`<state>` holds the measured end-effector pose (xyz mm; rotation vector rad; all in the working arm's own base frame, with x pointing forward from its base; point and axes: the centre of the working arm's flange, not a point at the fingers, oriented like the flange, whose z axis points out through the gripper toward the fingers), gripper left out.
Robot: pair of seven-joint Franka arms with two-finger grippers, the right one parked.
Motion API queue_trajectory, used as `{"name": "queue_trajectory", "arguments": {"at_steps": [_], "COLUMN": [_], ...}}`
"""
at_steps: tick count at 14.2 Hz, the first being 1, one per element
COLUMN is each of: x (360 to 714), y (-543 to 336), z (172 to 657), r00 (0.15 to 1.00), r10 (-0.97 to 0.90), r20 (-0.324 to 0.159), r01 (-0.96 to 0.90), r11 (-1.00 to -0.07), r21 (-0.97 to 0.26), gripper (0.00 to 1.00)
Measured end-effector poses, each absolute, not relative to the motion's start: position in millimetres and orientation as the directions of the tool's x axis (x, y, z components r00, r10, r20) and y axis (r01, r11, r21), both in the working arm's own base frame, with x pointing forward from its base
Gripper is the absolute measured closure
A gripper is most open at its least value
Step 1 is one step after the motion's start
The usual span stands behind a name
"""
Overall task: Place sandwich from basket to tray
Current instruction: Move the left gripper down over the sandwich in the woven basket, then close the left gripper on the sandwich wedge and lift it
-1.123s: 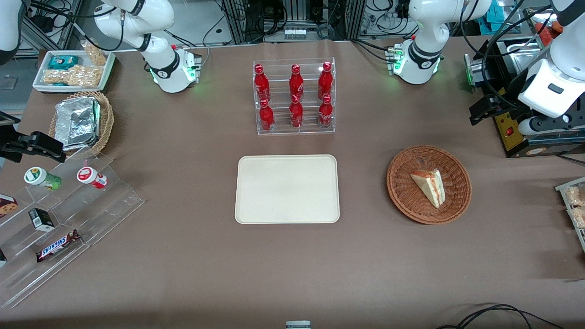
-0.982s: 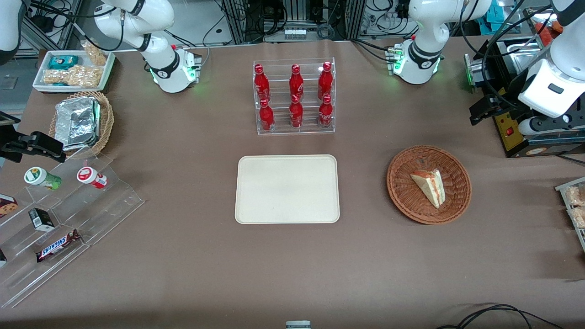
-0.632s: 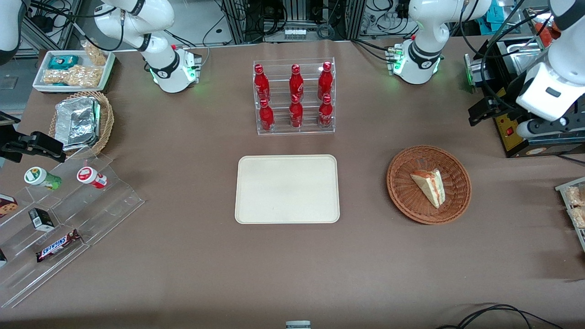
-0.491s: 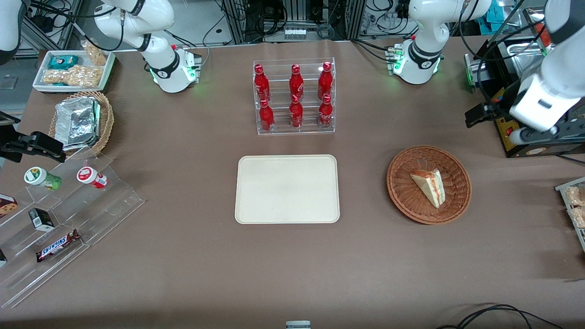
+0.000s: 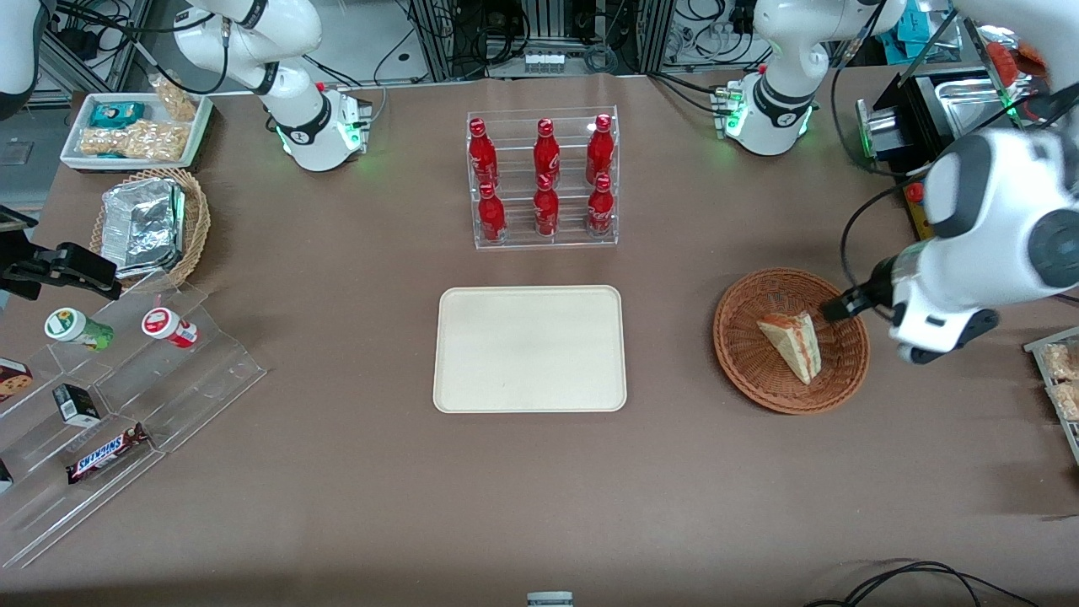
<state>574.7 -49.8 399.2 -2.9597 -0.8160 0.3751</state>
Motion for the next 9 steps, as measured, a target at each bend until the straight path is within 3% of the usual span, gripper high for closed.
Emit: {"name": "queue_trajectory", "arguments": {"at_steps": [3, 6, 9], "x": [556, 543, 532], "y": [-53, -60, -61], "z": [342, 310, 291], "r00": [0.775, 0.772, 0.772], "r10": [0.604, 0.619, 0.621], "r20": [-0.185, -0.143, -0.138], "r01": [0.593, 0.614, 0.616], "r11": [-0.797, -0.785, -0.784], "r21": [-0.118, -0.086, -0.082], "gripper": [0.00, 0.00, 0.00]}}
